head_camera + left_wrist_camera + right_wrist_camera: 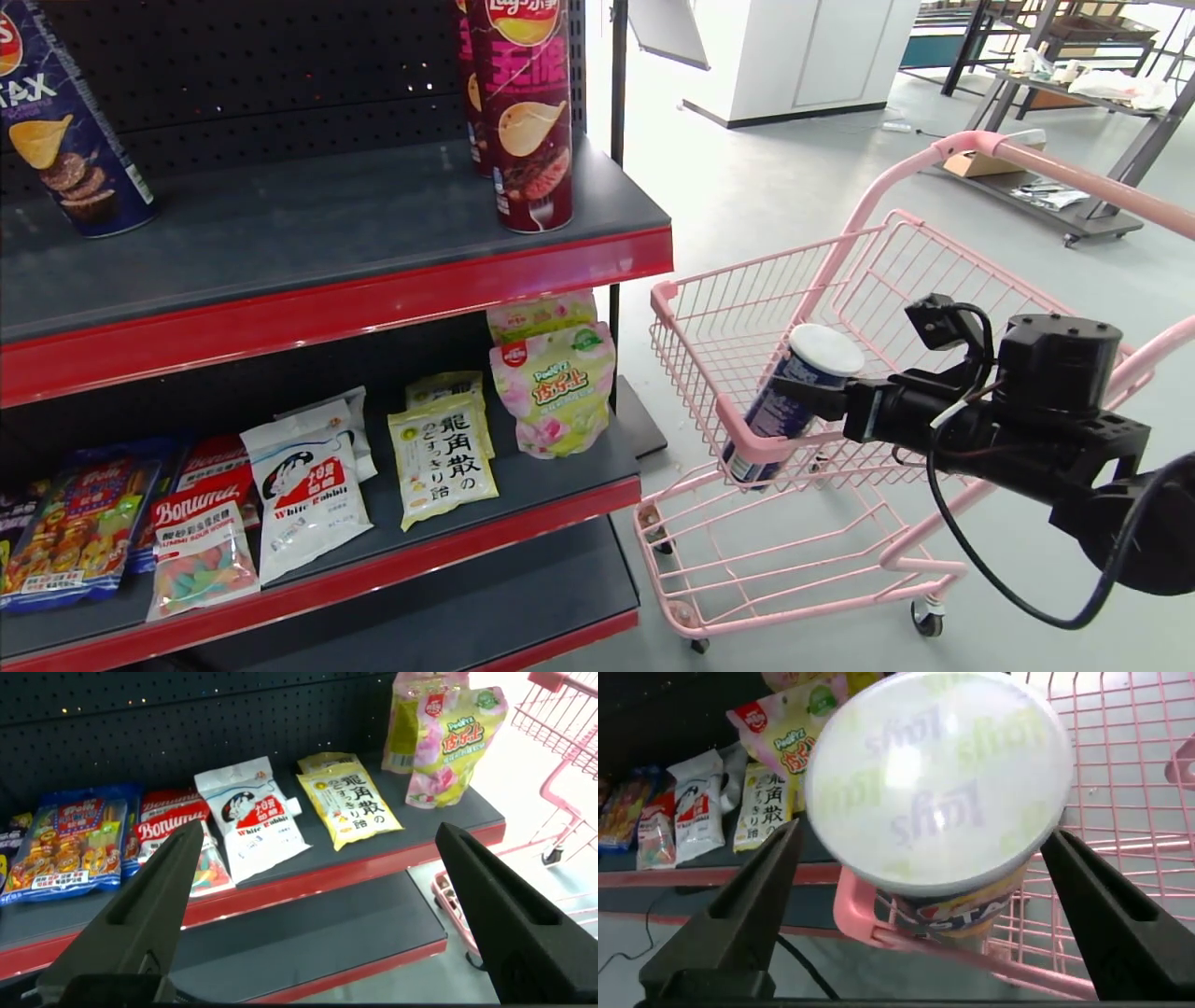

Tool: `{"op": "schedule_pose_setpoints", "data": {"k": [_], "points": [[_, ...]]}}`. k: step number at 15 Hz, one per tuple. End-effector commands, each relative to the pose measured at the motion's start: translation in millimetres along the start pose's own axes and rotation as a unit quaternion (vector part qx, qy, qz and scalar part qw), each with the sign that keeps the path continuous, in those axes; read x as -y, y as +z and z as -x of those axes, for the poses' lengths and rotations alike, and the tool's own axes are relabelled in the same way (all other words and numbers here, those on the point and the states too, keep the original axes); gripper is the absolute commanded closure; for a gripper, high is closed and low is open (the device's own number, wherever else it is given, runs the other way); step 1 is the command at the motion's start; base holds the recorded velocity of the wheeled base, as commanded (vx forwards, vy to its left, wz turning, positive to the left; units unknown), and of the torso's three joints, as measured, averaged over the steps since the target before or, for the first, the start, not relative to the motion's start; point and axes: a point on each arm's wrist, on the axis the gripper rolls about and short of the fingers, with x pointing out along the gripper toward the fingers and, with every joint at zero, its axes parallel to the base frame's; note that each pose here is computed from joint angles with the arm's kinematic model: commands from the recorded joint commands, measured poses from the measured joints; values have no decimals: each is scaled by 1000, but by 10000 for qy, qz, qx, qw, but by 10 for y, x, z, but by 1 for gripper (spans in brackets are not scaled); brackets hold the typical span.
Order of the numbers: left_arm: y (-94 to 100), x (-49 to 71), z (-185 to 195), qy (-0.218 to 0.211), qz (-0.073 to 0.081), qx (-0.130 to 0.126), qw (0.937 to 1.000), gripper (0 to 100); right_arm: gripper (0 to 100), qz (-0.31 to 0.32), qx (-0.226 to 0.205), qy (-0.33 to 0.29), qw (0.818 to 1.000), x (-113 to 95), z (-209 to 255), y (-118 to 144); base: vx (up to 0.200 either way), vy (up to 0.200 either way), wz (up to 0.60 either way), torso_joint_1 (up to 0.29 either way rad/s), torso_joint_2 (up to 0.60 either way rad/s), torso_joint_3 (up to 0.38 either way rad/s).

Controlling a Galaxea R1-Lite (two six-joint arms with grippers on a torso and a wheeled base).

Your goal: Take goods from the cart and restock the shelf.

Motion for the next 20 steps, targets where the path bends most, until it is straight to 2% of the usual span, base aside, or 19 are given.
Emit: {"op": "schedule_pose_setpoints", "data": {"k": [1,8,9,13,14,15,17,19,20], "points": [[0,0,-1,6,0,-3,10000,0,0,-71,-215,-14,9997,73,-183,-142,0,0,0,0,0,0],[0,0,-1,6,0,-3,10000,0,0,-59,-145,1,9999,195,-531,-161,0,0,0,0,0,0],[0,0,-1,-2,0,-3,10000,0,100,-11,28,54,10000,195,-552,-134,0,0,0,0,0,0],[-1,0,-1,-2,0,-11,10000,0,100,31,140,33,9999,207,-538,-75,0,0,0,0,0,0],[-1,0,-1,6,0,-11,10000,0,100,106,312,62,9994,166,-495,44,0,0,0,0,0,0],[0,0,-1,6,0,-3,10000,0,100,206,533,101,9983,117,-453,227,0,0,0,0,0,0],[-1,0,-1,-2,0,-11,10000,0,100,366,886,118,9953,-31,-259,779,0,0,0,0,0,0],[-1,0,-1,-2,0,-11,10000,0,100,465,1160,175,9920,-253,39,1303,0,0,0,0,0,0],[-1,0,-1,-2,0,-11,10000,0,100,519,1266,195,9904,-349,196,1481,0,0,0,0,0,0]]}}
